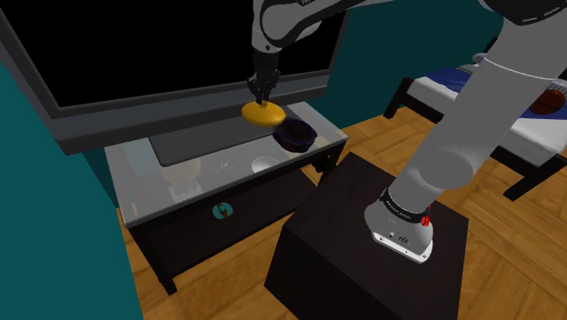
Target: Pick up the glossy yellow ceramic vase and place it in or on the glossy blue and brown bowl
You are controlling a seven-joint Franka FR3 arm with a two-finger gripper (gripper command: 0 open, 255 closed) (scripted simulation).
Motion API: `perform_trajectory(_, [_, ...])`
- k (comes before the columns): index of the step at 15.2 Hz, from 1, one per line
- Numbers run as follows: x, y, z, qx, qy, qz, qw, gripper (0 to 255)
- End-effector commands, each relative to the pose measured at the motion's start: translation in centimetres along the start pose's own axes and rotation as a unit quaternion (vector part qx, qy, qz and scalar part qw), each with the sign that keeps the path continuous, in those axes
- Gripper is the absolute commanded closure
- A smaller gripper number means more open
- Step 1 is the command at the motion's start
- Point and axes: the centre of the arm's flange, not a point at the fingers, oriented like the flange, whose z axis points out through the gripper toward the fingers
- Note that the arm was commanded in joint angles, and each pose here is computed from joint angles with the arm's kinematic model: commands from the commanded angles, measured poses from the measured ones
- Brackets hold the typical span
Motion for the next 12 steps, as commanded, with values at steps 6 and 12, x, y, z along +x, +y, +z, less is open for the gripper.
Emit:
perform_trajectory(6, [-2.4, 8.9, -0.8, 0.0, 0.0, -0.001, 1.0, 255])
perform_trajectory(12, [-4.6, 16.5, -1.4, 0.0, 0.0, -0.001, 1.0, 255])
